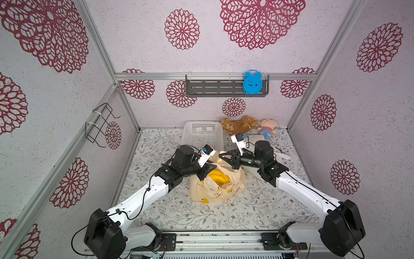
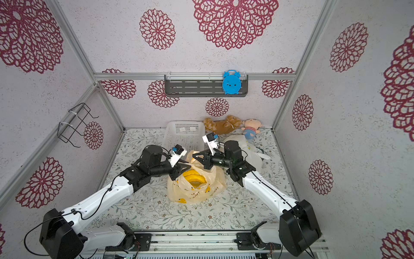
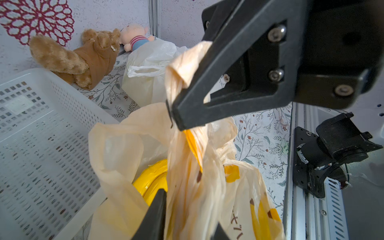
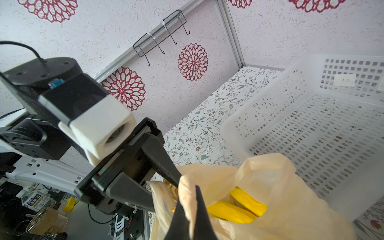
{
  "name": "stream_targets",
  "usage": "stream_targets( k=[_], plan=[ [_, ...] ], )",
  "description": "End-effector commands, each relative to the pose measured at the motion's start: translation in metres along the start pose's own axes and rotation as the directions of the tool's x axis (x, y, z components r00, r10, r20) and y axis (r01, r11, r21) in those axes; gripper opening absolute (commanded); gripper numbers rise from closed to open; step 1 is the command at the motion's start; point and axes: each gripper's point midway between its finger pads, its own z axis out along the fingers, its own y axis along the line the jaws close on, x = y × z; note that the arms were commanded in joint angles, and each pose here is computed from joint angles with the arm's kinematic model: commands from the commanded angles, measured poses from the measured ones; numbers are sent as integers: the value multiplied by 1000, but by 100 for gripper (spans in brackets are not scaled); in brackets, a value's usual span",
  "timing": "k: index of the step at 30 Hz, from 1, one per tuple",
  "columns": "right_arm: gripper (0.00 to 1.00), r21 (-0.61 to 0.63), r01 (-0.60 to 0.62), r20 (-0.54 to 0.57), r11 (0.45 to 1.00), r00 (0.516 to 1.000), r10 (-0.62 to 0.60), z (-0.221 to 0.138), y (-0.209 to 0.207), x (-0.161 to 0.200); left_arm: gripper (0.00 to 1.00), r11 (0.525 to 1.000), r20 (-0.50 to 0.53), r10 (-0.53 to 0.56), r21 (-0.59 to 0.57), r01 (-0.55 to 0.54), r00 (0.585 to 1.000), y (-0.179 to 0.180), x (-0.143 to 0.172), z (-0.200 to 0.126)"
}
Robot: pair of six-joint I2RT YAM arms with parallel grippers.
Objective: Place the banana into a plastic bag & tie a knot
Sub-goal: Cross the plastic bag at the center of the board.
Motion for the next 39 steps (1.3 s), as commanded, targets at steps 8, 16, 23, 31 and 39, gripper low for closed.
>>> stream_targets(
  k=[8,16,23,31,39],
  plan=[
    [0,-97,75,32,992,997,-72,-16,26,-6,0,999,34,-47,7,46,998,11,-10,3],
    [15,-232,108,-60,967,990,-125,-25,54,21,0,988,69,21,-151,-11,997,32,-11,2],
    [39,-79,117,35,990,993,-114,-46,36,-15,0,969,114,186,-185,-163,976,14,-11,3],
    [48,83,-44,136,996,990,32,-57,-16,-49,0,973,170,209,-133,-188,963,2,-10,5],
    [59,-22,-104,-61,994,993,103,-15,-22,-21,0,970,205,236,-106,-219,950,-7,-15,0]
  ],
)
